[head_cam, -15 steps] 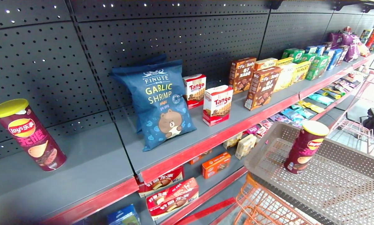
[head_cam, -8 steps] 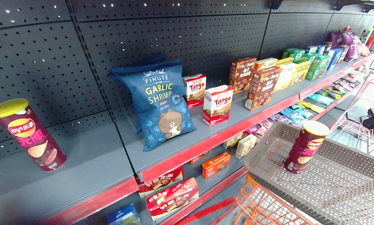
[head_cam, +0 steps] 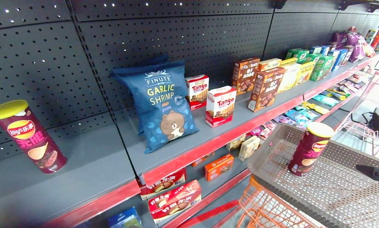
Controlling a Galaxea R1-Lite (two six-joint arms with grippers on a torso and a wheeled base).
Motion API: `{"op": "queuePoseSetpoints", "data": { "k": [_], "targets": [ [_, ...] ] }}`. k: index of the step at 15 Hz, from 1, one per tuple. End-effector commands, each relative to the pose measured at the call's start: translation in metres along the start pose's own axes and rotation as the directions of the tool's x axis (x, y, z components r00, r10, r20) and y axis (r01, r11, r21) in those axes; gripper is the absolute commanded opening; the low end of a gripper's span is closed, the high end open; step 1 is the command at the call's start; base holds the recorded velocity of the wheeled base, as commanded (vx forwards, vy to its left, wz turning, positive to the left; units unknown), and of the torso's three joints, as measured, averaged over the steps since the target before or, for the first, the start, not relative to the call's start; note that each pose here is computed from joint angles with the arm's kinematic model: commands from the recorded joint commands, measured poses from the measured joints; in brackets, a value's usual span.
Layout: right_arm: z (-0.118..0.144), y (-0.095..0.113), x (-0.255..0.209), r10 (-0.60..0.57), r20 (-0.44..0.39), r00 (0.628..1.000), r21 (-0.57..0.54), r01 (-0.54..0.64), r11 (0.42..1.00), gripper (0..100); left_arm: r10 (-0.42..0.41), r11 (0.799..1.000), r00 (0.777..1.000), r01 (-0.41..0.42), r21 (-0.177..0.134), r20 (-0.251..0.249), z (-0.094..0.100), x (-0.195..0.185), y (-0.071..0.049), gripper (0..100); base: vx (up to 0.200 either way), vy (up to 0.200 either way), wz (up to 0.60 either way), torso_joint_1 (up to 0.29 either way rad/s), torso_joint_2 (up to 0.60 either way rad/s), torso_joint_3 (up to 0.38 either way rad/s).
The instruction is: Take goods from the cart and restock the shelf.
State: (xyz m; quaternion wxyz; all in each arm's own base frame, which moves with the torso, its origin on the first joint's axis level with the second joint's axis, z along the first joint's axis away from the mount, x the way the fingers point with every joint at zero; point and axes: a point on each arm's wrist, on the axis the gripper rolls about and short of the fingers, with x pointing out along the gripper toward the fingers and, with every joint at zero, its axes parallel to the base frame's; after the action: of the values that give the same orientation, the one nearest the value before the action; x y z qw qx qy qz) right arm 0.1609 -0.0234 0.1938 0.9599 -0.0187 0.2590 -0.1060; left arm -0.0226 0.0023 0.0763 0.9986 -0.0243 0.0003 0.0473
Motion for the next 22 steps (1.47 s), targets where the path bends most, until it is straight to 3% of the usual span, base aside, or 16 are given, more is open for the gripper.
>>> {"op": "queuePoseSetpoints", "data": {
  "k": [1, 3, 7, 13, 15, 19, 22],
  "targets": [
    [0.001, 0.006, 0.045, 0.024, -0.06, 0.998, -0.009, -0.024, 1.0, 100, 0.0, 1.0, 1.0, 0.0, 0.0, 0.0, 0.0, 0.0, 0.0, 100, 0.0, 0.0, 0.0, 0.0, 0.0, 0.0],
    [0.004, 0.011, 0.07, 0.043, -0.022, 0.999, -0.017, -0.043, 0.999, 100, 0.0, 1.0, 1.0, 0.0, 0.0, 0.0, 0.0, 0.0, 0.0, 100, 0.0, 0.0, 0.0, 0.0, 0.0, 0.0],
    [-0.003, 0.024, 0.1, 0.087, -0.051, 0.995, -0.04, -0.089, 0.995, 100, 0.0, 1.0, 1.0, 0.0, 0.0, 0.0, 0.0, 0.0, 0.0, 100, 0.0, 0.0, 0.0, 0.0, 0.0, 0.0],
    [-0.004, 0.039, 0.126, 0.12, -0.033, 0.992, -0.061, -0.122, 0.991, 100, 0.0, 1.0, 1.0, 0.0, 0.0, 0.0, 0.0, 0.0, 0.0, 100, 0.0, 0.0, 0.0, 0.0, 0.0, 0.0],
    [-0.002, 0.053, 0.146, 0.149, 0.001, 0.989, -0.097, -0.148, 0.984, 100, 0.0, 1.0, 1.0, 0.0, 0.0, 0.0, 0.0, 0.0, 0.0, 100, 0.0, 0.0, 0.0, 0.0, 0.0, 0.0],
    [0.005, 0.072, 0.218, 0.218, 0.008, 0.976, -0.142, -0.214, 0.966, 100, 0.0, 1.0, 1.0, 0.0, 0.0, 0.0, 0.0, 0.0, 0.0, 100, 0.0, 0.0, 0.0, 0.0, 0.0, 0.0],
    [0.009, 0.082, 0.275, 0.215, 0.059, 0.975, -0.191, -0.2, 0.961, 100, 0.001, 1.0, 1.0, -0.001, 0.0, -0.002, 0.0, 0.0, 0.0, 100, 0.0, 0.0, 0.0, 0.0, 0.0, 0.0]
  ]
}}
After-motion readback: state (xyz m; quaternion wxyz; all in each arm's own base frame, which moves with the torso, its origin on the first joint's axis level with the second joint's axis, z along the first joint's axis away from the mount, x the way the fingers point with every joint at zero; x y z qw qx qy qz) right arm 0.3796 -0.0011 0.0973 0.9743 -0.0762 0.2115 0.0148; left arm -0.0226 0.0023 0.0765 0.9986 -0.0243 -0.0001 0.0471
